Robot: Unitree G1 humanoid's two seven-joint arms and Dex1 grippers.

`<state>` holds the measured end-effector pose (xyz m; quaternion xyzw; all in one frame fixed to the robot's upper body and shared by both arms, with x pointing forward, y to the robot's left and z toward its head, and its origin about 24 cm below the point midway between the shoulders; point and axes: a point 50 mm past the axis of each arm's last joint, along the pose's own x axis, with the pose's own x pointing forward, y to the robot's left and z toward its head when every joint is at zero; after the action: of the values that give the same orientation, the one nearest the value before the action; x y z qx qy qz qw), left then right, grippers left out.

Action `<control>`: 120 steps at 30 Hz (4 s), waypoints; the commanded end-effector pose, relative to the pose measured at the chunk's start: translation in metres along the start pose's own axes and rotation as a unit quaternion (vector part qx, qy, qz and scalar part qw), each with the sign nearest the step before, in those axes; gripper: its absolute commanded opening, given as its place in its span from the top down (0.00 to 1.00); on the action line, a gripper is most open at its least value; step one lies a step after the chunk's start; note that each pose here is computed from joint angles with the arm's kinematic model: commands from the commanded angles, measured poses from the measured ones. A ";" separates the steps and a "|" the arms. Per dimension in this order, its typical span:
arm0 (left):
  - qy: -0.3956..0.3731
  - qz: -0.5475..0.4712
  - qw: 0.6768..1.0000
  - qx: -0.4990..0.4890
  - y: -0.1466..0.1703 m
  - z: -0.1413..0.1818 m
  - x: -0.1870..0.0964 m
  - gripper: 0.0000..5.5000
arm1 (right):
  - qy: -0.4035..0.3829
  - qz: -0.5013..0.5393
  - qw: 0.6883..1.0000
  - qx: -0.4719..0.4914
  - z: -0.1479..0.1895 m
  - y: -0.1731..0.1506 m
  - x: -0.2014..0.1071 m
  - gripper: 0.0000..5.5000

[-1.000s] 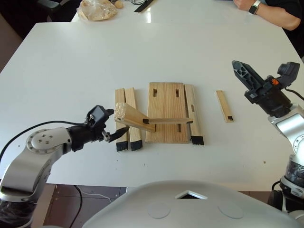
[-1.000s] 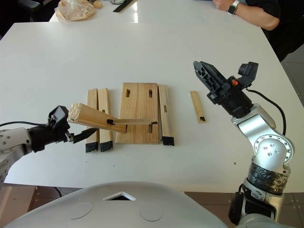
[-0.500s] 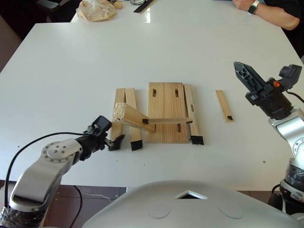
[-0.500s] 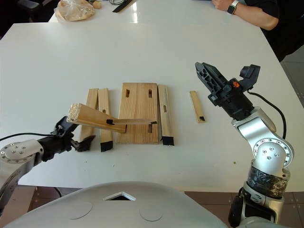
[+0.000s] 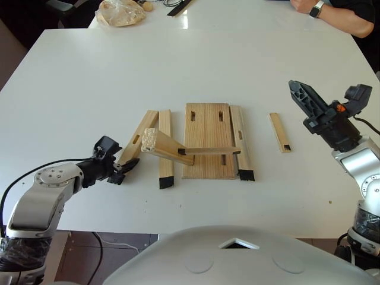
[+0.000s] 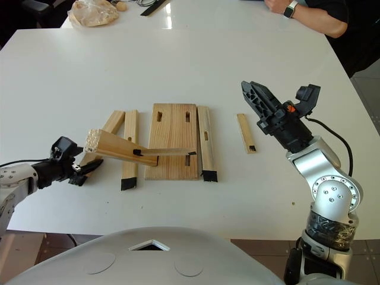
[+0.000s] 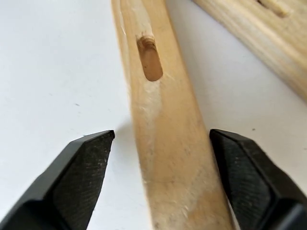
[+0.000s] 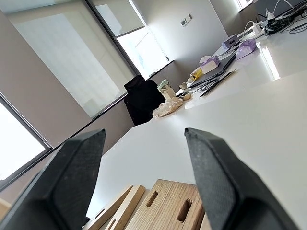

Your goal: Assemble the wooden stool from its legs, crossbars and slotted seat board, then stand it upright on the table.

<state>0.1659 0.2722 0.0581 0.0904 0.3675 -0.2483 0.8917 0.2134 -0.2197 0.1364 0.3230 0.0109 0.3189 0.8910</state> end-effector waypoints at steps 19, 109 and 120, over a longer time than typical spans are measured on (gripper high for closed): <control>-0.138 0.035 0.990 0.014 0.032 0.049 -0.001 0.63 | -0.009 0.002 1.000 -0.028 0.016 -0.004 0.007 0.45; -0.395 -0.188 0.899 -0.007 -0.016 0.223 0.010 0.07 | -0.007 0.315 0.934 -0.170 0.071 0.095 0.122 0.63; -0.398 -0.190 0.897 -0.031 -0.011 0.222 0.007 0.07 | 0.038 0.313 0.931 -0.184 0.058 0.086 0.113 0.63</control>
<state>0.3001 0.1774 0.2044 -0.1214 0.0167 -0.4307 0.8941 0.2691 -0.1370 0.2617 0.1440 -0.1498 0.5806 0.7872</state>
